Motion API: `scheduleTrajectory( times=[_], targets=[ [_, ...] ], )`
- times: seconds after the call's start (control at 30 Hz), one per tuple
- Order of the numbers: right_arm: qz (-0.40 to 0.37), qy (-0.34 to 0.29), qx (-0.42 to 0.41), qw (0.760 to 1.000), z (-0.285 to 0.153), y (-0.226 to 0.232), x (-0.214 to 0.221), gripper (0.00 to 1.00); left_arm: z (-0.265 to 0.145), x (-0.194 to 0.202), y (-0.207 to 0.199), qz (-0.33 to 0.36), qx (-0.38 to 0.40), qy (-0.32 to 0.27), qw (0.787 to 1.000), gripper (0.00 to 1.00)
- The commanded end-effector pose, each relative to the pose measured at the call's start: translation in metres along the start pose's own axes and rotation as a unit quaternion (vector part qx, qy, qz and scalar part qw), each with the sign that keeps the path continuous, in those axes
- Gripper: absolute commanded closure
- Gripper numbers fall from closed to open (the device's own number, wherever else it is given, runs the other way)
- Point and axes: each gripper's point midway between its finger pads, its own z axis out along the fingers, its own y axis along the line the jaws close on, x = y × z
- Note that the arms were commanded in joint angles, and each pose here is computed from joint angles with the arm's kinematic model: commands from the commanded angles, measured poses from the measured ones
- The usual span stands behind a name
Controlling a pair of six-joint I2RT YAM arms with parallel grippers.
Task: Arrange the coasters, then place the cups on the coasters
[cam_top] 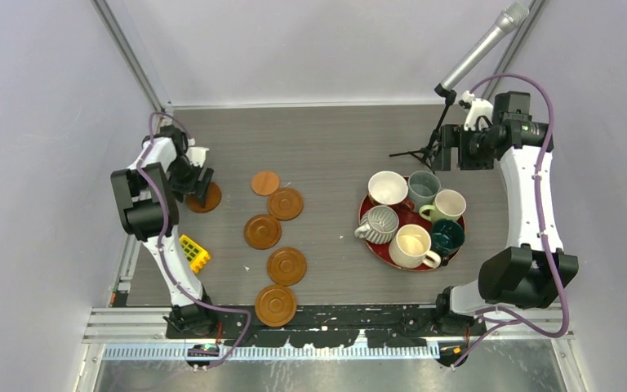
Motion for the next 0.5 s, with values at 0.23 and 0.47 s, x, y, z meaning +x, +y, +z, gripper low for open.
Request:
scheduleTrajectory(
  times=[0.23,0.47],
  targets=[
    [-0.037,-0.074,-0.04,0.996,-0.01,0.033,-0.032,0.15,-0.07,-0.03,-0.022,0.049,0.031,-0.105,0.993,0.14],
    [-0.048,-0.075,-0.061,0.994,-0.007,0.045,-0.028,0.15,-0.092,-0.076,-0.077,0.087,0.085,-0.149,0.981,0.13]
  ],
)
